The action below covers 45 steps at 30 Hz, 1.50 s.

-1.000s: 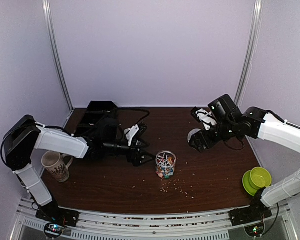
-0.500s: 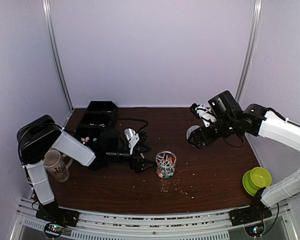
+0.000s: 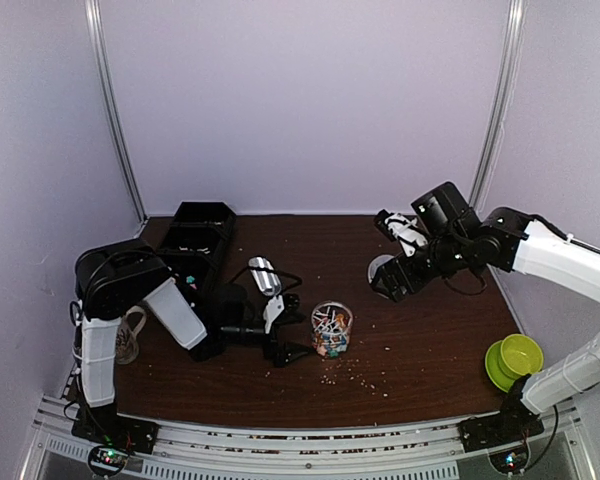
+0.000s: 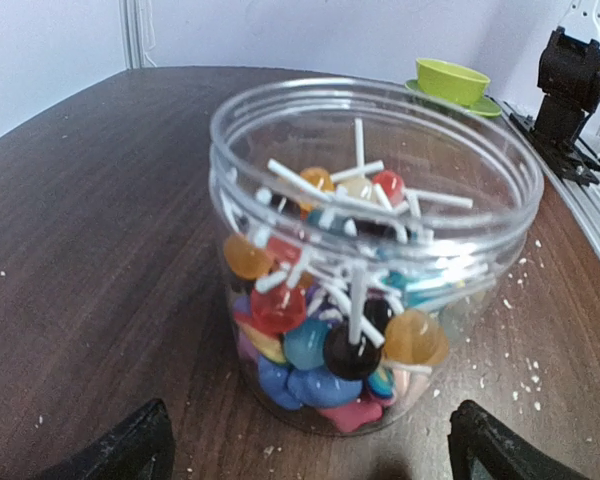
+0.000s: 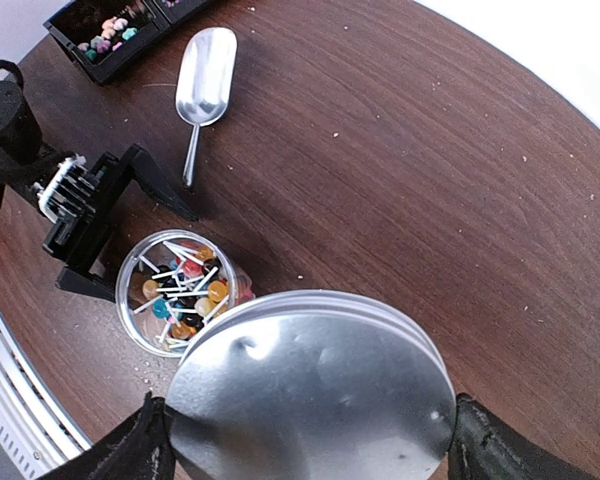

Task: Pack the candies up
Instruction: Hold the packing box at the center of the board.

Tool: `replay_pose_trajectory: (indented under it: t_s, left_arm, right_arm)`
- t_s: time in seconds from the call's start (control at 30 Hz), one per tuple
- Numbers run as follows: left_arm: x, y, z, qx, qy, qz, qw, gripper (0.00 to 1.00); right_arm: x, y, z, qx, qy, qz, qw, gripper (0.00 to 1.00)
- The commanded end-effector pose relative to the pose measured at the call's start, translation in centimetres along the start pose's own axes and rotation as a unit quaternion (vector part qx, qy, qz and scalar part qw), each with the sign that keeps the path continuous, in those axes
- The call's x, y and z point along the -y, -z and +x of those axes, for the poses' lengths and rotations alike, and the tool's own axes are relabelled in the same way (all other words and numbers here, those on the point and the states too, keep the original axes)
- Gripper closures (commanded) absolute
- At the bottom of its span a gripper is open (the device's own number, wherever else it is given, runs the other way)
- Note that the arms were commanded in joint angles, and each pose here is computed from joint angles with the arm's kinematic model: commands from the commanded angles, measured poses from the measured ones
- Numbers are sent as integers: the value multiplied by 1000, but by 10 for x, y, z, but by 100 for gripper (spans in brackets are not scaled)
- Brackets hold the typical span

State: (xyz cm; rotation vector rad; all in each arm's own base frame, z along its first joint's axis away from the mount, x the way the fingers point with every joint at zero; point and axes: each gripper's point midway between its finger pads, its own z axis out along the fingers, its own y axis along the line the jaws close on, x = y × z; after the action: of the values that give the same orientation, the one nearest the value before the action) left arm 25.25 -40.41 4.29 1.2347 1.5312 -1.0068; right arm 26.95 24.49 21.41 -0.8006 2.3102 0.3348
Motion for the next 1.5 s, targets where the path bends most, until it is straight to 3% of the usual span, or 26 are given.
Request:
replay_pose_trajectory:
  t_s: [0.0, 0.53, 0.97, 1.47]
  left_arm:
    - [0, -1, -14, 39, -54, -2, 998, 2]
    - [-4, -32, -4, 42, -99, 38, 993, 2]
    - [6, -50, -16, 69, -89, 114, 987, 2]
    - [6, -50, -12, 71, -93, 108, 987, 5]
  right_arm:
    - [-10, 4, -14, 15, 11, -12, 1000, 9]
    - [-42, -22, -26, -3, 56, -31, 998, 8]
    - [-51, -38, -5, -46, 105, -45, 992, 8]
    - [-64, -65, -2, -103, 135, -59, 984, 8]
